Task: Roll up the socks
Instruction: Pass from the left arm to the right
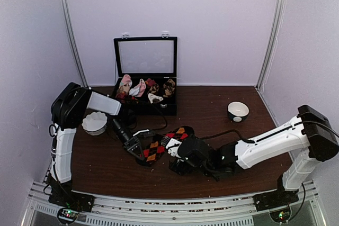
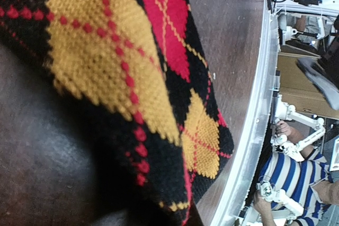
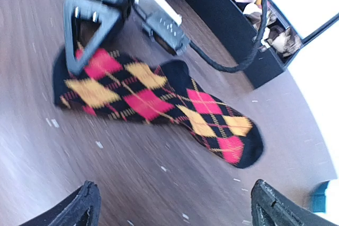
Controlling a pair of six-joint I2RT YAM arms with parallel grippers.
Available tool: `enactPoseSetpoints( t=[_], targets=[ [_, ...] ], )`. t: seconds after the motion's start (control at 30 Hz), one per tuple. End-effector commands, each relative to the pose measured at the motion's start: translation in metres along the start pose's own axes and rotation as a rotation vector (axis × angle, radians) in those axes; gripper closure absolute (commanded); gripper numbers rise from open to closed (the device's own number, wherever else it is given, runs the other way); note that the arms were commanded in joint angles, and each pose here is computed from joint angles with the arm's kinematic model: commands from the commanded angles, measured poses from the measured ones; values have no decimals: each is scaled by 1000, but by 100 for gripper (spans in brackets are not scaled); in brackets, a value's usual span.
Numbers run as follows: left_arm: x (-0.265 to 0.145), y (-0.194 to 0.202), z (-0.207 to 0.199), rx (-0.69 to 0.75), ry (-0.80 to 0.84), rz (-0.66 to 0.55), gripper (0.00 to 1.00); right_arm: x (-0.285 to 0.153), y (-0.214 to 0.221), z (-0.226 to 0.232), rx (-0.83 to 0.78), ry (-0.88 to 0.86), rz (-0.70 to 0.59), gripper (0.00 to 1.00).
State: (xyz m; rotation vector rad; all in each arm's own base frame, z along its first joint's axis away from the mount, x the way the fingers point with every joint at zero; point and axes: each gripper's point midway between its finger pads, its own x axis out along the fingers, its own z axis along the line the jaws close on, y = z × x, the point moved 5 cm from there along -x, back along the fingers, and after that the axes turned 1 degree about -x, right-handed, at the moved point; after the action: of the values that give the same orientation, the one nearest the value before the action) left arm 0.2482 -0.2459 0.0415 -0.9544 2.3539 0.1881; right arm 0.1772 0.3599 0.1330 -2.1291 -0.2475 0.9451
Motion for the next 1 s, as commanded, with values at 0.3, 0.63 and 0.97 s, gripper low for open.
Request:
enactPoseSetpoints(
  t=[0.3, 0.63, 0.97],
  targets=[
    [-2, -1, -8, 1, 83, -16, 100, 5, 0, 17, -501, 52, 72, 8],
    [-6, -8, -16, 6, 150, -40, 100, 17, -13, 69, -755, -68, -41, 9],
    [-5, -10, -14, -31, 211, -57, 100, 52, -13, 78, -947, 120, -31, 20]
  ],
)
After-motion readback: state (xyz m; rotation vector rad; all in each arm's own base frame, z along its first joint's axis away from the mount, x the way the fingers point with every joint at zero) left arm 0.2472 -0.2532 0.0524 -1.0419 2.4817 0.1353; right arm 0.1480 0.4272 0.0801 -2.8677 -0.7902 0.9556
